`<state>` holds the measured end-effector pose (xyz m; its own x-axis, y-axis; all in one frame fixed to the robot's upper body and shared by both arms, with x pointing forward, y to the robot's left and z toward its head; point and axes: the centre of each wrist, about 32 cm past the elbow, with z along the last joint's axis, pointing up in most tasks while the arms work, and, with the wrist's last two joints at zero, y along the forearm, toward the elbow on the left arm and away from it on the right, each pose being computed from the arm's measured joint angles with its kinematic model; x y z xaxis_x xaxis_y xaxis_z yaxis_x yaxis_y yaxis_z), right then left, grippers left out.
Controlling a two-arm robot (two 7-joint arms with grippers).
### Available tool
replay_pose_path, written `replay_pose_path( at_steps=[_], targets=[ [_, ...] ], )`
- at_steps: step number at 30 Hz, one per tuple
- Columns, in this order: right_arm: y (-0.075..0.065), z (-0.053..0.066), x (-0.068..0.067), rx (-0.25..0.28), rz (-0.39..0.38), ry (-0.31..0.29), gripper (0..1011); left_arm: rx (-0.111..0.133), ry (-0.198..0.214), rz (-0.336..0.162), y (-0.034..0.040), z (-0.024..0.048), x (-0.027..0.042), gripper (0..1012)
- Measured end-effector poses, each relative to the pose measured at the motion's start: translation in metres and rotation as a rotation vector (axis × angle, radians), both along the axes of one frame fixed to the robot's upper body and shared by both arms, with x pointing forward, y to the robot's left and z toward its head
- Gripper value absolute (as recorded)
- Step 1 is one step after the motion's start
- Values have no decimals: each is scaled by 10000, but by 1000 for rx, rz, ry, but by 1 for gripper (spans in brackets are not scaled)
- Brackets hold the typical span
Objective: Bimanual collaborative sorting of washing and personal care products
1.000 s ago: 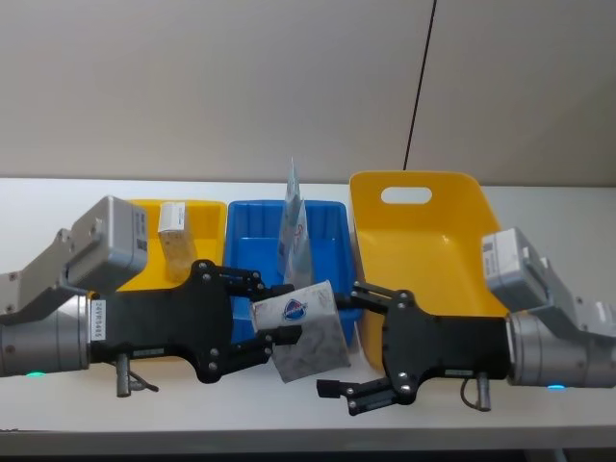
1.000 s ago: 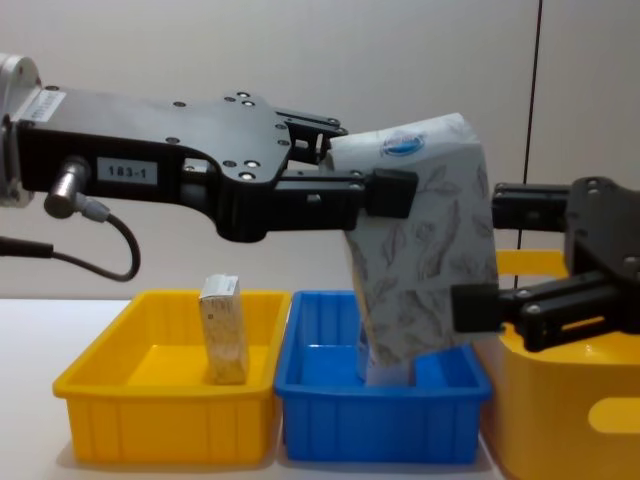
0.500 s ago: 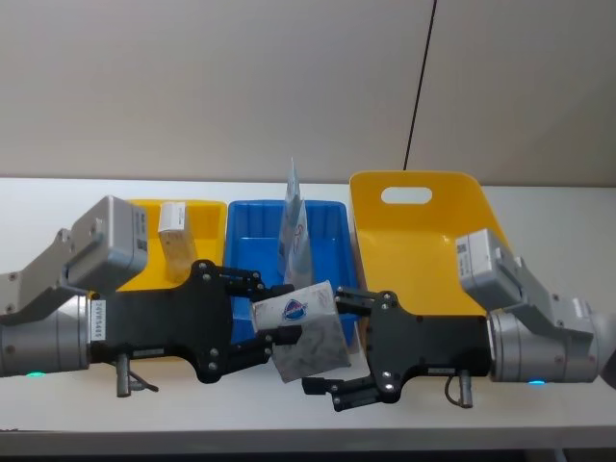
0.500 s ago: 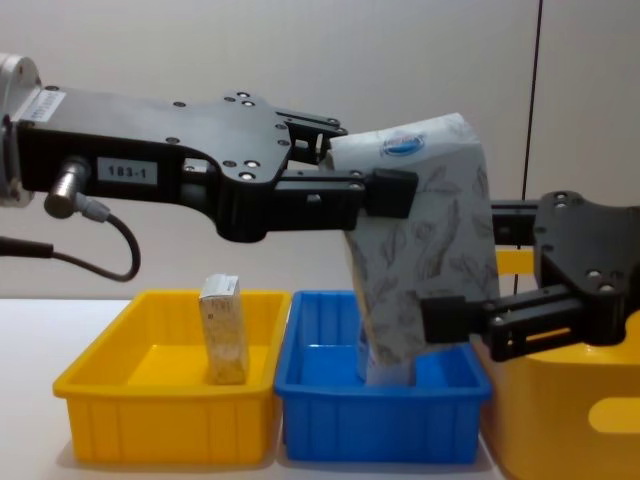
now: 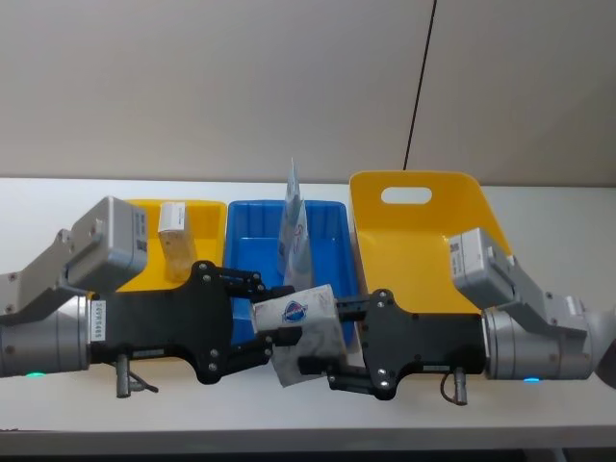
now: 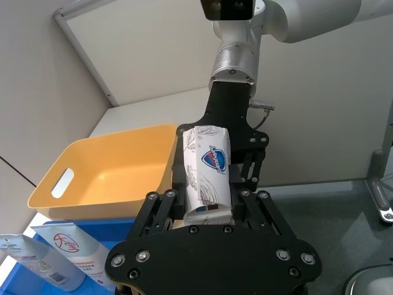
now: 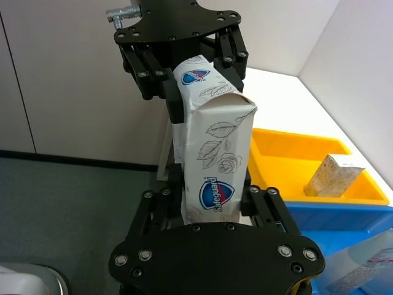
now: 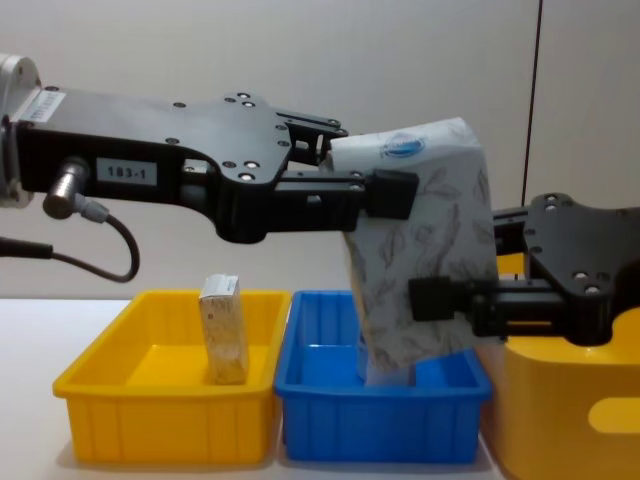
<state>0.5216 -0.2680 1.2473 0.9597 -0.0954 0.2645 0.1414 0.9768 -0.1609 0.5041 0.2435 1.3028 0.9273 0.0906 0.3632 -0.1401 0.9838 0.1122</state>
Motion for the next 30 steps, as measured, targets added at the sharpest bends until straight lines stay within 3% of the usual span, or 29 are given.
replay_pose_path(
  at_steps=[3, 10, 22, 28, 30],
  targets=[
    [7, 0, 3, 0, 2, 0, 406, 0, 0, 0, 0, 0, 0, 355],
    [9, -4, 3, -1, 3, 1, 356, 0, 0, 1, 0, 0, 0, 391],
    [15, -46, -34, 10, -9, 12, 356, 0, 0, 1, 0, 1, 0, 776],
    [16, -68, -56, 18, -27, 10, 356, -1, 0, 1, 0, 3, 1, 947],
    [12, -78, -68, 24, -39, 7, 356, -2, 0, 1, 1, 4, 2, 962]
  ],
)
